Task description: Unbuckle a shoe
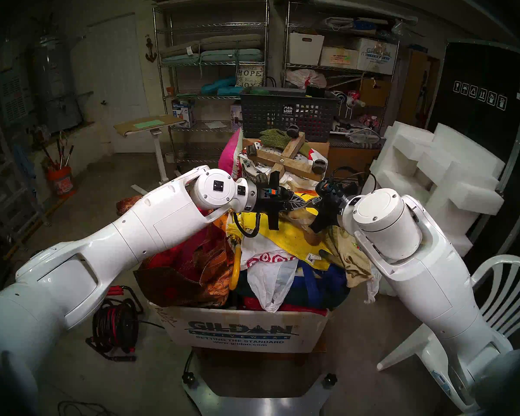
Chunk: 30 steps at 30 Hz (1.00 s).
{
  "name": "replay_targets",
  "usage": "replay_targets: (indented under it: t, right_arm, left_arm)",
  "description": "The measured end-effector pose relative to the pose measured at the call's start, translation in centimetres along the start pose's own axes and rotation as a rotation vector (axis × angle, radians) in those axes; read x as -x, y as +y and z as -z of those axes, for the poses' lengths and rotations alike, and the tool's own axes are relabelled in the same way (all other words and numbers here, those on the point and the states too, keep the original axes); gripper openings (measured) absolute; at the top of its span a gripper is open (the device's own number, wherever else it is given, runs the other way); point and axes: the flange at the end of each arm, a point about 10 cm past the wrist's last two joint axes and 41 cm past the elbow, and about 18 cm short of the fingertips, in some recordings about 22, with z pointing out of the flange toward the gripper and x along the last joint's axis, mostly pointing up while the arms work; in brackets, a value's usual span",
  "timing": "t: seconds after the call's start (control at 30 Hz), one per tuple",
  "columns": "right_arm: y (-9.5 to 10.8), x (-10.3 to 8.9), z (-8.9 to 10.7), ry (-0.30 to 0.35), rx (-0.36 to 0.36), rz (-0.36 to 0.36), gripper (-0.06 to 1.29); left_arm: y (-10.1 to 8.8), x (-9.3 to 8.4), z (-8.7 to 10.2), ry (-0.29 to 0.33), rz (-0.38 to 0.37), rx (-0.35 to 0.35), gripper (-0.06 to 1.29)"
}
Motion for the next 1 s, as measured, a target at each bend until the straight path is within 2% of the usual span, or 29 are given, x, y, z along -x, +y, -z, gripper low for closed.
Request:
replay_targets:
  t: [0.2, 0.4, 0.57, 1.0]
  right_arm:
    - [0.5, 0.9, 0.0, -0.021, 0.029, -0.005, -0.03]
    - [0.6, 1.1, 0.4, -0.019, 0.027, -0.020, -0.03]
    - [0.6, 1.1, 1.3, -0.001, -0.028, -0.048, -0.03]
    - [2.3, 2.6, 3.6, 0.008, -0.197, -0.128, -0.03]
  left_arm:
    - [0.2, -0.3, -0.1, 0.012, -0.006, 0.008, -0.02]
    - [0.2, -0.5, -0.1, 0.019, -0.010, 0.006, -0.02]
    - [0.2, -0.6, 0.1, 0.020, -0.017, 0.007, -0.02]
    - [0.7, 1.1, 1.2, -0.007, -0.149, 0.075, -0.02]
